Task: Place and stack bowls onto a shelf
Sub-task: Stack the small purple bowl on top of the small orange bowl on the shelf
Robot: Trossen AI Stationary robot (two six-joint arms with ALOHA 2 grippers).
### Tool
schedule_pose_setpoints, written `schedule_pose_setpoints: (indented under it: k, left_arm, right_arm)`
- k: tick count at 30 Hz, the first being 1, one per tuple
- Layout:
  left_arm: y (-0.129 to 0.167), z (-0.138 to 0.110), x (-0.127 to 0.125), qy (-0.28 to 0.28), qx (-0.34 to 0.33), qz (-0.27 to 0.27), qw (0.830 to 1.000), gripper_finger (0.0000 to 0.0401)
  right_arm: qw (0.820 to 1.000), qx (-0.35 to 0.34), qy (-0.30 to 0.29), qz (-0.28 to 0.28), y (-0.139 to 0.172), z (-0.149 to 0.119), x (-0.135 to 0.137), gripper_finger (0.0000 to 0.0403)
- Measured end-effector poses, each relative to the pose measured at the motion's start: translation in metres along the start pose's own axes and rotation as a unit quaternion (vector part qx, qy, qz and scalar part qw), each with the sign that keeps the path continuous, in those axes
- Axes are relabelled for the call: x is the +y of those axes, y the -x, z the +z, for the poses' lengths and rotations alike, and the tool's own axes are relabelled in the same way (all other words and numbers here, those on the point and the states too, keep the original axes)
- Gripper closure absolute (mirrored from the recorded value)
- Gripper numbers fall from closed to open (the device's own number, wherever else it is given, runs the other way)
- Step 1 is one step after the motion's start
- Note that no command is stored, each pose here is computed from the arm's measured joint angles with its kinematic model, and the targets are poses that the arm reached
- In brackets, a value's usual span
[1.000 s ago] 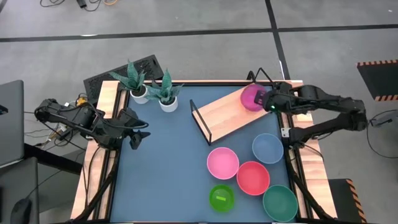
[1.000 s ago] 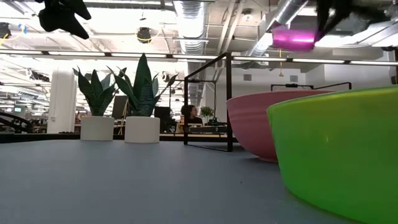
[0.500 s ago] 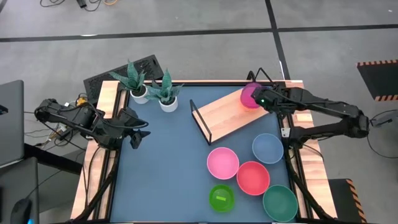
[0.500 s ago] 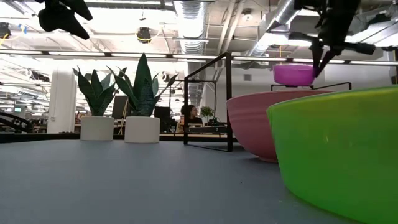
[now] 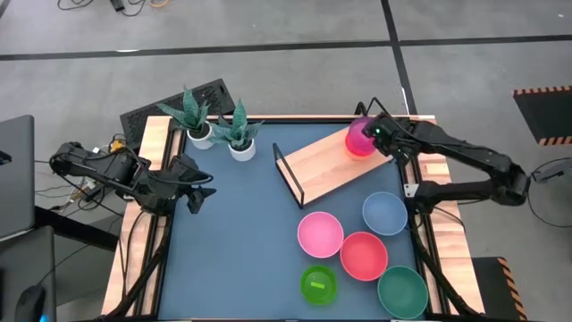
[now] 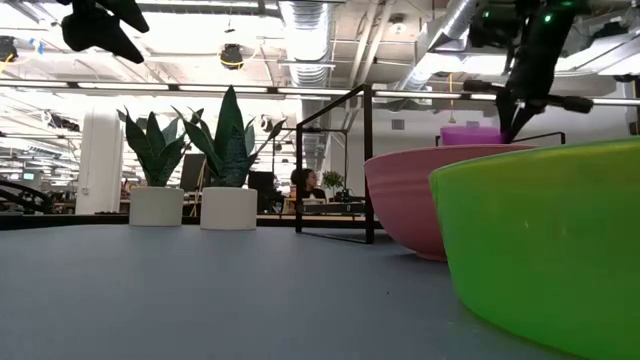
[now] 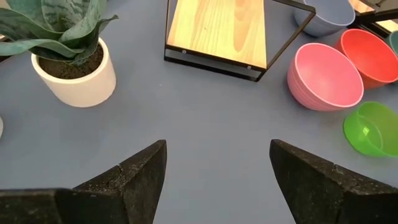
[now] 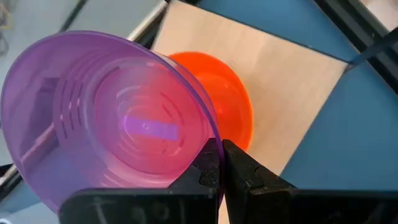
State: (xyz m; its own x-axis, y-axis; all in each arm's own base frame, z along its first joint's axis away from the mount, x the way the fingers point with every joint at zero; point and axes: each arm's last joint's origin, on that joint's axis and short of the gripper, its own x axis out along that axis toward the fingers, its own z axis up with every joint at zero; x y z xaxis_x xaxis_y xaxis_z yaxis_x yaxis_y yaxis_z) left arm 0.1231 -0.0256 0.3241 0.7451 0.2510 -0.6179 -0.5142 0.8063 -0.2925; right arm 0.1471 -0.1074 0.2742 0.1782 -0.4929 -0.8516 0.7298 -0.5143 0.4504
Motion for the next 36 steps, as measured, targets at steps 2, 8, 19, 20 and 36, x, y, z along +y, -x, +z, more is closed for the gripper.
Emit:
schedule_pose_setpoints:
  k: [2,8,19,20,36]
  left_arm:
    - [0.0,0.0,0.0,-0.003,0.0,0.0,1.0,0.0132]
    - [0.0,0.0,0.0,-0.002,0.0,0.0,1.0,0.0132]
    - [0.0,0.0,0.0,-0.002,-0.001,0.001,1.0,0.0132]
    - [0.0,0.0,0.0,-0.001,-0.001,0.001,1.0,0.0132]
    - [0.0,0.0,0.0,-0.003,-0.001,0.001,1.0,0.0132]
  right_arm:
    - [1.0,0.005,-0.006,-0.007,-0.006,0.001,-0.002,0.0379]
    - [1.0,0.001,-0.018,-0.015,-0.019,0.005,-0.005,0.0379]
    - [1.0,0.014,-0.012,-0.01,-0.027,0.009,-0.006,0.0378]
    - [1.0,0.014,-0.012,-0.01,-0.027,0.009,-0.006,0.0377]
    - [0.999,0.002,0.022,0.023,-0.028,0.012,0.0,0.0337]
